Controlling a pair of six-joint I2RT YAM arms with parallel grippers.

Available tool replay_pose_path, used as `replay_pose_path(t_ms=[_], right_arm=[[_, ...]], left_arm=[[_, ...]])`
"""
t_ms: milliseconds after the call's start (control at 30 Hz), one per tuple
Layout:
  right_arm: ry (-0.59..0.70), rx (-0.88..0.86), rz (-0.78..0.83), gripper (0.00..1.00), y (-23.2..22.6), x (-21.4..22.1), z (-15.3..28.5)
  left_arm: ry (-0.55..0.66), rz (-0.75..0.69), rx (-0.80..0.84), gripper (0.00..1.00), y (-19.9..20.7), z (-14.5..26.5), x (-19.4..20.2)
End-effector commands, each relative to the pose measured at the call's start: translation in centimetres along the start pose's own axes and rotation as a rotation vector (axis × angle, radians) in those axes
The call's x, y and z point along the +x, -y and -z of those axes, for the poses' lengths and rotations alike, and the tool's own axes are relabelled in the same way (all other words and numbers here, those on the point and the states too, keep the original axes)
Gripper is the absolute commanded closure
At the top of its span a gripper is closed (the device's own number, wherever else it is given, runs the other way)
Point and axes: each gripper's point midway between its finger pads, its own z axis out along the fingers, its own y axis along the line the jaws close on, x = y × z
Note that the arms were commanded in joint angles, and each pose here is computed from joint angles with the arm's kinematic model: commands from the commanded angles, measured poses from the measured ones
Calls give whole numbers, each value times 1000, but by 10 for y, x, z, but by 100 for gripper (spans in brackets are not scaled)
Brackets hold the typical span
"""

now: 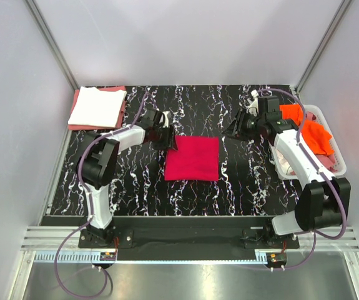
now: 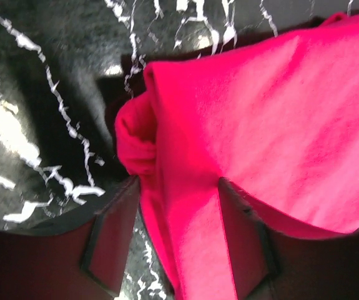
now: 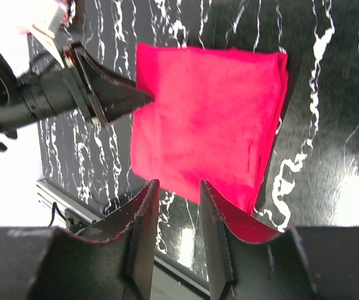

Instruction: Fold and stack the t-shirts

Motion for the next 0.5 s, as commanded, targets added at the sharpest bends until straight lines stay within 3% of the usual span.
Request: replay_pose_path(t_ms=[0,33,67,167,200,233,367,467], right_arm=[[38,-38,18,60,-12,-2,15],[39,-42,19,60,-13,-1,17],[34,-42,17,61,-12,2,17],[33,-44,17,61,-12,6,19],[31,-42,14,60,-10,9,20],[31,-44,16,61,-10,10,20],[33,-54,12,61,-12,14,25],[46,-59,20,61,-15,14,31]], left_arm=[[-20,9,39,45,0,-15,2],[-22,14,49,49,1,-15,2],[-22,18,71,62,5,-15,0],[-10,40,129,74,13,-10,-11],[-16,45,155,89,19,-8,-13],[-15,58,160,97,18,-6,-17],[14,40,234,100,33,15,-41],[-10,5,182,100,28,36,-46]])
